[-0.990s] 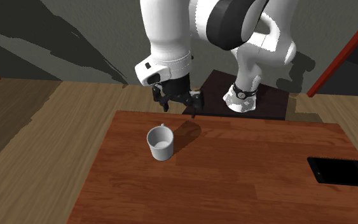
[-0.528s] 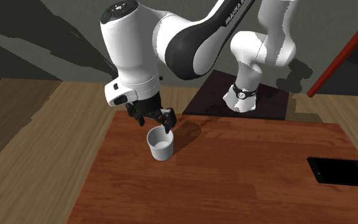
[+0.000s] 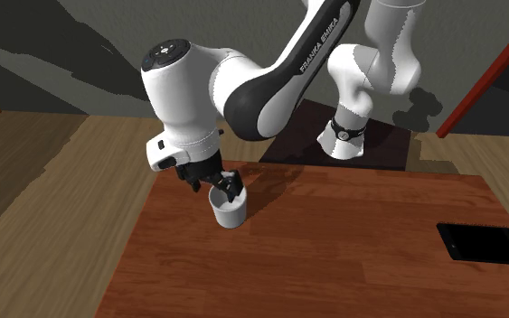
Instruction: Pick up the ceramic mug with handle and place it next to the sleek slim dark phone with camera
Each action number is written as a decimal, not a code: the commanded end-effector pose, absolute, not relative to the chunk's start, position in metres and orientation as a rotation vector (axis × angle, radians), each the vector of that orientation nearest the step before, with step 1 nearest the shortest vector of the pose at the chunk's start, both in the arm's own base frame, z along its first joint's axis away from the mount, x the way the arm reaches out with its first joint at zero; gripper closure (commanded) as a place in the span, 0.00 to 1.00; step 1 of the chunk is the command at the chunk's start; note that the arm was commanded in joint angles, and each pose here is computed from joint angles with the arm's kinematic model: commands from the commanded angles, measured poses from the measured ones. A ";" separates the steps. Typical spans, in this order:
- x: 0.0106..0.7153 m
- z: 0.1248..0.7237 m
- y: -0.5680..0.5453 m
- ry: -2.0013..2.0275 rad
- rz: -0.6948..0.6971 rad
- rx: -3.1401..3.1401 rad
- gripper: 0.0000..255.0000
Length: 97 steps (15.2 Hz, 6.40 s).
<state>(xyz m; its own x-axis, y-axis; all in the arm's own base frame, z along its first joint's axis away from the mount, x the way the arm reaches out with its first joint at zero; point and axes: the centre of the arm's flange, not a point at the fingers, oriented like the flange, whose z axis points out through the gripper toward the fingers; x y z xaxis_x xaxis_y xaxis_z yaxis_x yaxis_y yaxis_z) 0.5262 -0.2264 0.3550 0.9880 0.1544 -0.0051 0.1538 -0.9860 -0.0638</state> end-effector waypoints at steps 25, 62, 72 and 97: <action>0.526 0.379 -0.225 -0.238 0.015 -3.069 1.00; 0.502 0.521 -0.096 -0.238 0.015 -3.069 1.00; 0.477 0.521 0.034 -0.238 0.015 -3.069 1.00; 0.440 0.469 0.227 -0.238 0.015 -3.069 1.00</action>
